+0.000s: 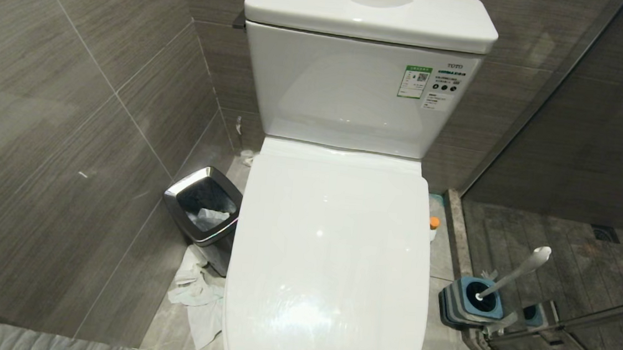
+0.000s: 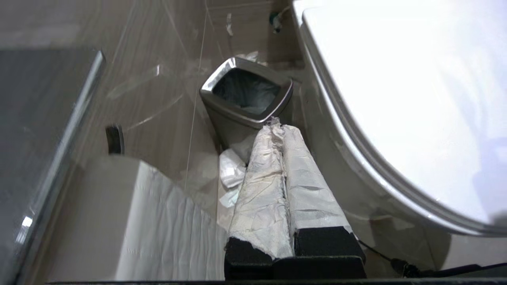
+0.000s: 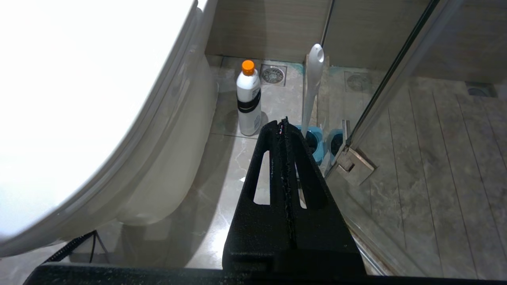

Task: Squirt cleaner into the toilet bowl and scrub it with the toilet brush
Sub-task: Use the left hand to lift the toilet lid slightly

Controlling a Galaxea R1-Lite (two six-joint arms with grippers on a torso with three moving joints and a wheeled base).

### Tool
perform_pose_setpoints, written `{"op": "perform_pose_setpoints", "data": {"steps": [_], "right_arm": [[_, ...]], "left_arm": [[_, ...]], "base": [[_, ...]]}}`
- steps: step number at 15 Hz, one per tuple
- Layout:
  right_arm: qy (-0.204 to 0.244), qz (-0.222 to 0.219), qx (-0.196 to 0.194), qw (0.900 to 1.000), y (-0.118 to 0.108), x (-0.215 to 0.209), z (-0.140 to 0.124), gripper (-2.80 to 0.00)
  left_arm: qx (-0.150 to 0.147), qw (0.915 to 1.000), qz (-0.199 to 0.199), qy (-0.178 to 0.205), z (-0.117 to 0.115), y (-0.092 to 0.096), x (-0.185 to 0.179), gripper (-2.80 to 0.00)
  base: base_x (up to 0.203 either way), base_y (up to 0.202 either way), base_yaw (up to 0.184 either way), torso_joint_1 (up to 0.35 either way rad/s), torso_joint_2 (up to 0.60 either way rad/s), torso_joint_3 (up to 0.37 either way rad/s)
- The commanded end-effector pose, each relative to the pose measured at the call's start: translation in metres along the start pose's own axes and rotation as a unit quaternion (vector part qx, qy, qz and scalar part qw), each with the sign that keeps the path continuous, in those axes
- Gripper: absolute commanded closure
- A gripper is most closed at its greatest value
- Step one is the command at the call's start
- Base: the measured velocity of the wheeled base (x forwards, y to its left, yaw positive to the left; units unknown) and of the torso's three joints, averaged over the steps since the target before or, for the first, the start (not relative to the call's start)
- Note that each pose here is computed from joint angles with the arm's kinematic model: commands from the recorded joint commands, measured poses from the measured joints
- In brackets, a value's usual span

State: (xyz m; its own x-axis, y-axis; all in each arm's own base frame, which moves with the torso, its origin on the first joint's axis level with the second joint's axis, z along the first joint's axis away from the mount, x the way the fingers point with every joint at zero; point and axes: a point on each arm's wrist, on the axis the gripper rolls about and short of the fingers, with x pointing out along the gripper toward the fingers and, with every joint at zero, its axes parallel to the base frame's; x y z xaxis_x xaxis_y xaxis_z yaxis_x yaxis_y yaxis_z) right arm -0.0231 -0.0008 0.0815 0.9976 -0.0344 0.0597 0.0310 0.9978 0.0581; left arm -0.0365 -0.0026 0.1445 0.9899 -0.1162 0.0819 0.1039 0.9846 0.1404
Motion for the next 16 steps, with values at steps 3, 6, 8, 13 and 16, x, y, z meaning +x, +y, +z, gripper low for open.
{"op": "perform_pose_setpoints", "data": {"steps": [3,6,8,13,16], "right_arm": [[0.011,0.000,0.000,1.000,0.000,0.001,-0.007,0.00],[0.011,0.000,0.000,1.000,0.000,0.001,-0.007,0.00],[0.011,0.000,0.000,1.000,0.000,0.001,-0.007,0.00],[0.011,0.000,0.000,1.000,0.000,0.001,-0.007,0.00],[0.011,0.000,0.000,1.000,0.000,0.001,-0.007,0.00]], "left_arm": [[0.005,0.9998,-0.009,0.019,0.031,0.006,0.015,0.00],[0.010,0.9994,-0.011,0.032,0.058,0.011,0.032,0.00],[0.013,0.9989,-0.013,0.044,0.075,0.015,0.047,0.00],[0.029,0.9952,-0.023,0.090,0.096,0.023,0.091,0.00],[0.031,0.9915,-0.031,0.123,0.104,0.028,0.123,0.00]], "base": [[0.000,0.000,0.000,0.000,0.00,0.000],[0.000,0.000,0.000,0.000,0.00,0.000],[0.000,0.000,0.000,0.000,0.00,0.000],[0.000,0.000,0.000,0.000,0.00,0.000],[0.000,0.000,0.000,0.000,0.00,0.000]]}}
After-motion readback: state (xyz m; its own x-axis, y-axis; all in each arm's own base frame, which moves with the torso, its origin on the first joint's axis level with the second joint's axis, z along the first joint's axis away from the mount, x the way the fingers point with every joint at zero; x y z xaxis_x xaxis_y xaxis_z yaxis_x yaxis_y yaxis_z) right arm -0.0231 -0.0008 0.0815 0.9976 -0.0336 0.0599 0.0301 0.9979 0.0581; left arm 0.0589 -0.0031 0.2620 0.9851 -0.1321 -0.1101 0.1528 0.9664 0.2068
